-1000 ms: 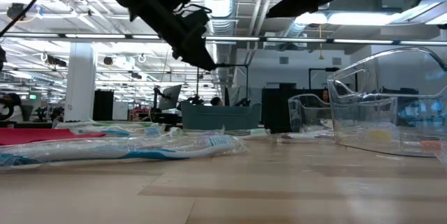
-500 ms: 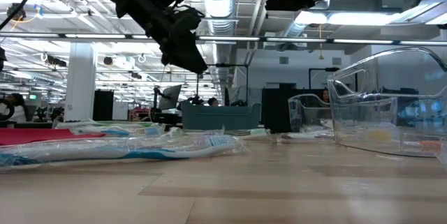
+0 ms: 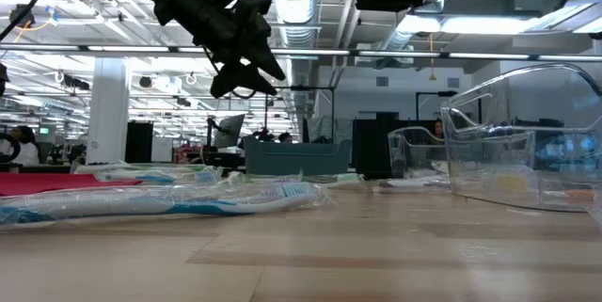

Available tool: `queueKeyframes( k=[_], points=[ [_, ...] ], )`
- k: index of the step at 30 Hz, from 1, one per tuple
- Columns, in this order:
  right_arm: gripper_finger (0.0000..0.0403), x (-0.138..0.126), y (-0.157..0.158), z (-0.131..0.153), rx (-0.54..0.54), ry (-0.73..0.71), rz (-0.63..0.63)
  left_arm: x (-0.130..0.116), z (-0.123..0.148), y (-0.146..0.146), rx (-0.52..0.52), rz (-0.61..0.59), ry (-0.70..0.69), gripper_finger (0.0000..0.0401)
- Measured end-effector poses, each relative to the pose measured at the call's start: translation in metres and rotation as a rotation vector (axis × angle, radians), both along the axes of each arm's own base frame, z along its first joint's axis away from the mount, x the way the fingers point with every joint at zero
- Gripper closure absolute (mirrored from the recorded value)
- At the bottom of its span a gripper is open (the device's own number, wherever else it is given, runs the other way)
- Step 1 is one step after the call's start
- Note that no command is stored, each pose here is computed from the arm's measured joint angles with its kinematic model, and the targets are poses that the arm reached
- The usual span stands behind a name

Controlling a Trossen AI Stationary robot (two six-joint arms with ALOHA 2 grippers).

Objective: Pick & Place Toothbrushes
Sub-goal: Put the blue toothbrush into the blue bin

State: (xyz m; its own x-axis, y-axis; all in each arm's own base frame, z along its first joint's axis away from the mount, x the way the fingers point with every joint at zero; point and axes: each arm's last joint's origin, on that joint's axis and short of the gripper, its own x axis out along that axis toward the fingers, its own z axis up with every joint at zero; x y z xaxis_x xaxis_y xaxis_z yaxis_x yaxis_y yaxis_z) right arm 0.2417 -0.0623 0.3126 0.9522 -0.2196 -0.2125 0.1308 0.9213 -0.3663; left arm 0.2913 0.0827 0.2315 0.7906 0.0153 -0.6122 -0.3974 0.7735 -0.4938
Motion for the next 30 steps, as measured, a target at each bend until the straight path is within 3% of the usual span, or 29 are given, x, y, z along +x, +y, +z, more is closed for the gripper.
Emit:
queueKeyframes(
  k=[6, 13, 22, 30],
  points=[
    [0.0101, 0.0, 0.0, -0.002, 0.028, 0.011, -0.007, 0.005, 0.001, -0.019, 0.002, -0.052, -0.007, 0.0256],
    [0.0101, 0.0, 0.0, -0.001, 0.072, -0.003, -0.016, 0.011, 0.003, -0.041, 0.139, -0.14, -0.027, 0.0256],
    [0.0101, 0.001, 0.003, 0.001, 0.129, -0.043, -0.015, 0.014, 0.003, -0.067, 0.145, -0.225, -0.032, 0.0256],
    [0.0101, 0.006, 0.024, 0.004, 0.154, -0.066, 0.066, 0.017, 0.007, -0.095, 0.175, -0.282, -0.089, 0.0256]
  ],
)
